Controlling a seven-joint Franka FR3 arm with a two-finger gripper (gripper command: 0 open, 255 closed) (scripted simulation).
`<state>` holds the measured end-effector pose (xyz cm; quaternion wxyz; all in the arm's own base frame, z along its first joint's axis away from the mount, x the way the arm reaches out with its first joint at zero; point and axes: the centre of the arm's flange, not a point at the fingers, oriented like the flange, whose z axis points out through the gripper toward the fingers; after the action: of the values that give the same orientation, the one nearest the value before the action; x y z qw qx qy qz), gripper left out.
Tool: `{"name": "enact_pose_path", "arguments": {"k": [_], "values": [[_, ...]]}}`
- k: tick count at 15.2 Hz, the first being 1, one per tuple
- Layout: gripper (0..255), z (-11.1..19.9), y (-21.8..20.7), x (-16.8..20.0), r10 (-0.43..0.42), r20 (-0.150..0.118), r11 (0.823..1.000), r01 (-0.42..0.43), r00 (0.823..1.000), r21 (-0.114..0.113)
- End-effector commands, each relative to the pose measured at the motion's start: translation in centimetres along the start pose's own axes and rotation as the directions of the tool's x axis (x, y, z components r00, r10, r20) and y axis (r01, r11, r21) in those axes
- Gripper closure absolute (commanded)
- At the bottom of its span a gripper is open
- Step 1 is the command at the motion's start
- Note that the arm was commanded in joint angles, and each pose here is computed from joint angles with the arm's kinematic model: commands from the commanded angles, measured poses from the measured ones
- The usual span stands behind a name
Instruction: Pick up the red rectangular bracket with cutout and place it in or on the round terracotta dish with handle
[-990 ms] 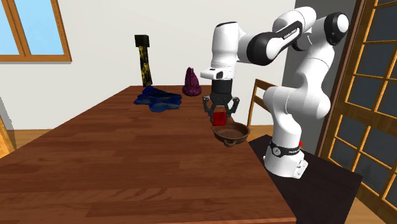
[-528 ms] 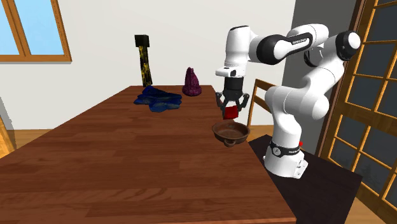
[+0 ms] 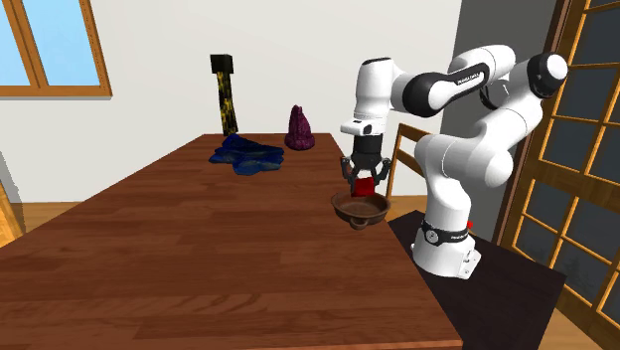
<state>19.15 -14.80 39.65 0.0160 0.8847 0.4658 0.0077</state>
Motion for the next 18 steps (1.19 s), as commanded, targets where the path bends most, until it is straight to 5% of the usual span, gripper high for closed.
{"name": "enact_pose_path", "arguments": {"k": [1,12,13,18], "values": [[255,1.0,0.0,0.1,0.000,0.000,1.000,0.000,1.000,-0.001],[255,2.5,-0.1,0.1,0.000,0.000,1.000,0.000,1.000,-0.001],[0,2.5,-0.1,0.1,0.000,0.000,1.000,0.000,1.000,-0.001],[0,2.5,-0.1,0.1,0.000,0.000,1.000,0.000,1.000,-0.001]]}}
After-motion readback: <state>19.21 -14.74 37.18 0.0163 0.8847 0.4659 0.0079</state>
